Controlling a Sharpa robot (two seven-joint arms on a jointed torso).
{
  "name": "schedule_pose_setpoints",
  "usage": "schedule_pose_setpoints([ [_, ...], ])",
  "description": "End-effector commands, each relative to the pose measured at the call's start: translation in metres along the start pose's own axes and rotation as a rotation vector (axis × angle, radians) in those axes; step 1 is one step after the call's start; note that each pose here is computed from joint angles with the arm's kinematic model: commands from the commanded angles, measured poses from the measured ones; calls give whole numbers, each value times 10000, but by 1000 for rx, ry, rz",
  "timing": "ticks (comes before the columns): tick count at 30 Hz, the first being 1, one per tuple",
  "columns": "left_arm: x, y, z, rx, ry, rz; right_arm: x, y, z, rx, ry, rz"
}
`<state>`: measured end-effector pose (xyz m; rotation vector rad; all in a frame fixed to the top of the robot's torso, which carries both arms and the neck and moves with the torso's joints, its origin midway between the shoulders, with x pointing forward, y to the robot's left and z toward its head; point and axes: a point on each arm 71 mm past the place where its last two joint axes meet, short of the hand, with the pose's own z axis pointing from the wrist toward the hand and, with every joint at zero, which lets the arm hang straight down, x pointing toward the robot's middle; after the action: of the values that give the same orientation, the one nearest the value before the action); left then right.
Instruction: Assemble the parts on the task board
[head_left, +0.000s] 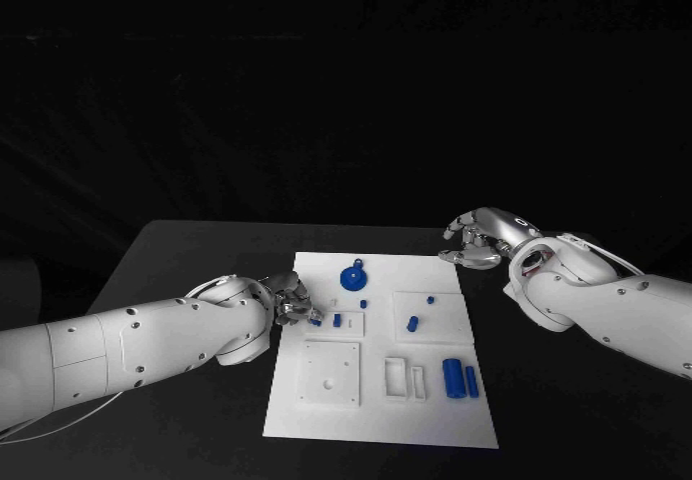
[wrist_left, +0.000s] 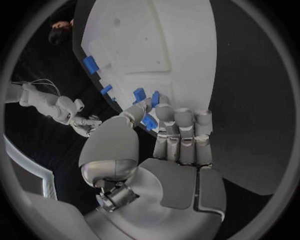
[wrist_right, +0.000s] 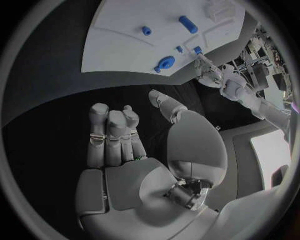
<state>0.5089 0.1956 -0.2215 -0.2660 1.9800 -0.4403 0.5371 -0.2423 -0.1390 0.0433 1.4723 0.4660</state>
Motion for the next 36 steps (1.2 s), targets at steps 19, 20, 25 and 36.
schedule_pose_setpoints([
  [19,82,34,-2,-13,45,51,11,15,1,-12,11,-4],
  [20,82,33,-2,-13,45,51,11,15,1,-12,11,-4],
  [25,81,28,1,-11,44,51,12,18,2,-12,12,-4],
  [36,86,17,6,-9,45,50,12,16,0,-12,12,-4],
])
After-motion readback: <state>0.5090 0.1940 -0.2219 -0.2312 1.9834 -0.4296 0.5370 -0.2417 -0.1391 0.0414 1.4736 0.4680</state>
